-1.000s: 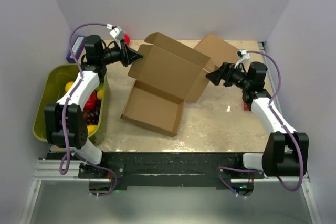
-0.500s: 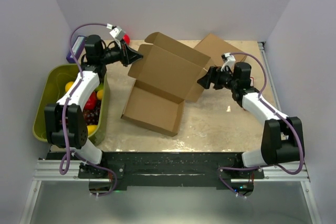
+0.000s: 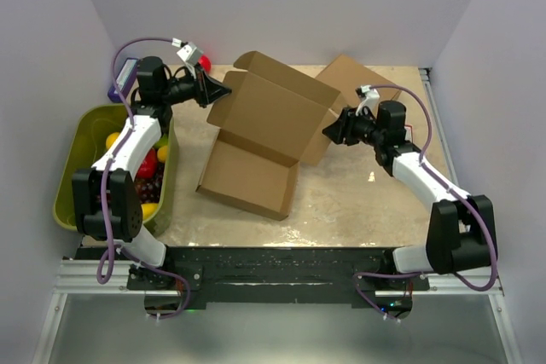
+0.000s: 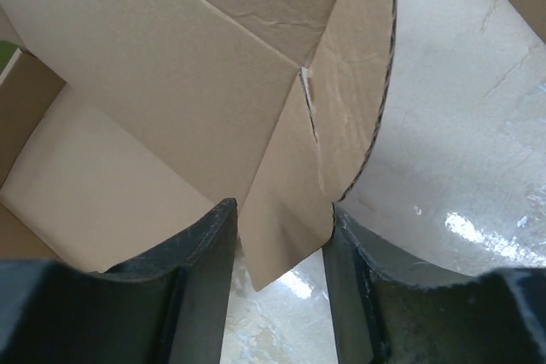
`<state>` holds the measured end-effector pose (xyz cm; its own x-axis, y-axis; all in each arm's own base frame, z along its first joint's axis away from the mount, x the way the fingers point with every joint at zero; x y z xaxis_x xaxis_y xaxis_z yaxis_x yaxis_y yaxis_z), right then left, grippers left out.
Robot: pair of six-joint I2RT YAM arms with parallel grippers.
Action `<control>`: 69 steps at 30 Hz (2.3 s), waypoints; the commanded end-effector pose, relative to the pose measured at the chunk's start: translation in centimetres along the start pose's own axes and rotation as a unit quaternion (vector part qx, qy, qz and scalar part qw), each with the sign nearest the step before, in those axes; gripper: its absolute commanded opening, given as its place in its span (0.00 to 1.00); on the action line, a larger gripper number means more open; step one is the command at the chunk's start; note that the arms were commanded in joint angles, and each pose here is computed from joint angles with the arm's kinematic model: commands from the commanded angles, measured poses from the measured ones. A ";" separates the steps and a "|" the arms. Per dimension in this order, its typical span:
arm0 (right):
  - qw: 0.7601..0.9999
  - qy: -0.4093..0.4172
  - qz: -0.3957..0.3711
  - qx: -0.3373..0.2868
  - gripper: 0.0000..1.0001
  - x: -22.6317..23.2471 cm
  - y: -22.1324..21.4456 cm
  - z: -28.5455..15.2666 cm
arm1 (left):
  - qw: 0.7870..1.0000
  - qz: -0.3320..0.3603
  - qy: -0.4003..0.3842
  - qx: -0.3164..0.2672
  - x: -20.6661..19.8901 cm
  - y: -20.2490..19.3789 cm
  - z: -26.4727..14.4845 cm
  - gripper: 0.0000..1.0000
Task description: Fold the paper box
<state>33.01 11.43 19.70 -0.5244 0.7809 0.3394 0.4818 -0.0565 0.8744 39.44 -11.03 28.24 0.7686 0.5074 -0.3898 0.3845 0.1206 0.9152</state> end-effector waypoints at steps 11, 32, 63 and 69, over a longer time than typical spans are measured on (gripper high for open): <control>0.997 -0.049 -0.060 -0.032 0.10 3.4 3.5 0.6 | 0.997 0.062 0.041 -0.013 -0.5 0.1 0.6 0.00; 0.938 -0.214 -0.075 -0.262 0.00 5.1 14.3 0.7 | 0.942 0.109 0.292 -0.120 -1.6 0.5 6.1 0.00; 0.876 -0.305 -0.038 -0.370 0.00 5.3 3.1 -2.1 | 0.929 0.051 0.330 -0.163 -5.9 -12.4 8.3 0.00; 0.888 -0.273 -0.066 -0.364 0.00 6.0 2.8 -2.7 | 0.957 0.040 0.262 -0.122 -7.6 -11.7 7.1 0.35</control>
<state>30.06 13.38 21.69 0.0686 0.9938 0.0873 -0.1198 -0.0787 0.9897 34.70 -21.76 19.17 0.2749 0.9370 -0.2157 0.0637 0.2061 0.9765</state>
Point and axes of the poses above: each gripper's point midway between its finger pads, its own z axis out along the fingers, its own x axis along the line the jaws close on, y = z × x, the point moved 7 cm from there along -z, back along the fingers, and after that the axes turned 7 degrees about -z, right-handed, at the moved point
